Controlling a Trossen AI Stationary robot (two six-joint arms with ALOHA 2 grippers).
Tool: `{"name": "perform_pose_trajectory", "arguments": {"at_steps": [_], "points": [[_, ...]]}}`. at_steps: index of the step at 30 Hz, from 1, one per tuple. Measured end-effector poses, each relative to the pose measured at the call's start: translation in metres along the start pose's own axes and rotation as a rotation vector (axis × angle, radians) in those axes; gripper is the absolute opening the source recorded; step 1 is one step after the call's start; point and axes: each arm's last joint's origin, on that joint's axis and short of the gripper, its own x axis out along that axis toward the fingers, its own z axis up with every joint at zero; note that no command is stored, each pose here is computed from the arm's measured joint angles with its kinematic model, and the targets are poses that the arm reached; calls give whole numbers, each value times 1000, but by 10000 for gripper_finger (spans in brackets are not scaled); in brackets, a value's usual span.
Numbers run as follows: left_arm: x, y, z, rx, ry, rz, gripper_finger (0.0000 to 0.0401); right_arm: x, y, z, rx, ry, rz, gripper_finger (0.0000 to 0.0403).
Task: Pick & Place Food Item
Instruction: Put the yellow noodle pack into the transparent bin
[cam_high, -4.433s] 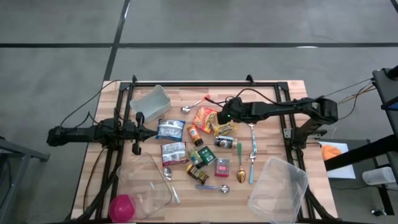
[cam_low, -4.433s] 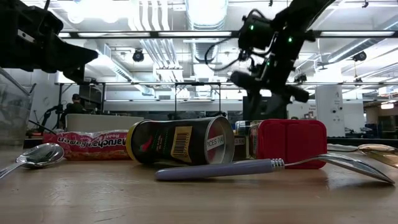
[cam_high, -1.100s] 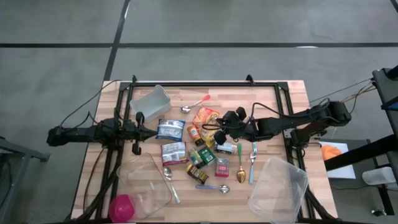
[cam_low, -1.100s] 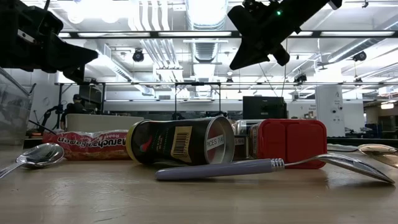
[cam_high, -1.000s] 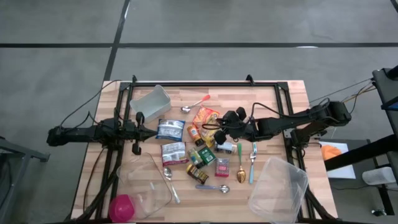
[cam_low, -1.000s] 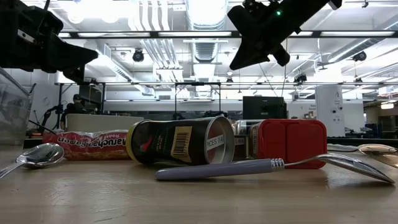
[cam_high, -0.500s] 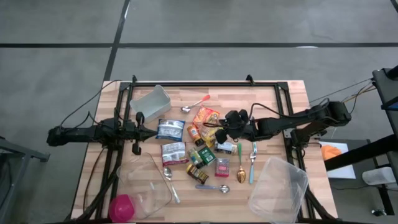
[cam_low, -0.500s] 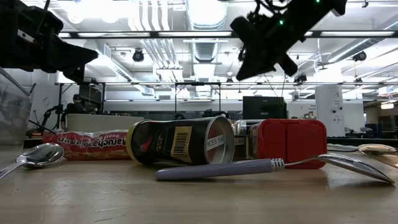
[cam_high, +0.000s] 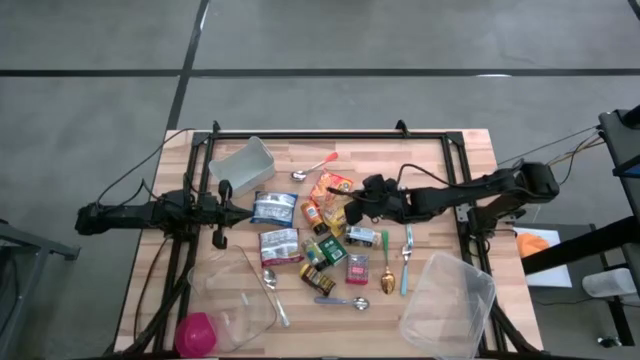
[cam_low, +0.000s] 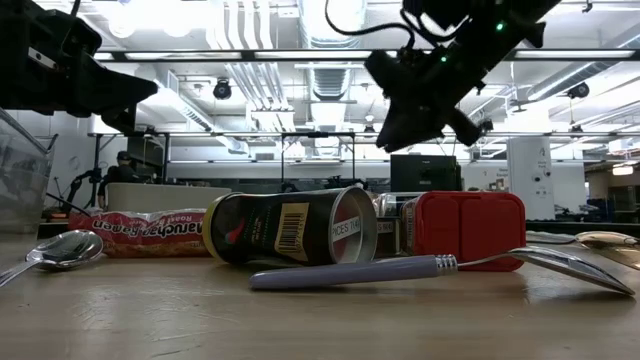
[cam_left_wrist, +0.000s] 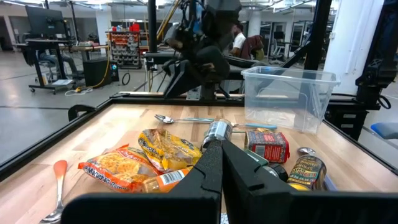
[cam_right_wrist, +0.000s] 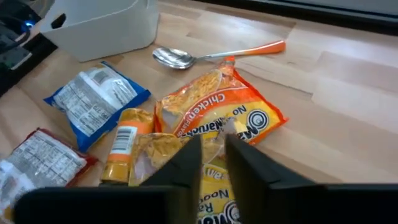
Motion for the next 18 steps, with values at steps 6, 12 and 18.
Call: {"name": "perform_pose_trajectory", "arguments": {"at_steps": [6,12,18], "points": [[0,0,0,0,0,0,0,24,-3,-10,-17,36,-28,212],[0,0,0,0,0,0,0,44,-7,-13,-11,29,-56,278],[0,0,0,0,0,-1,0,52,-12,-11,-6,31,-75,297]]}}
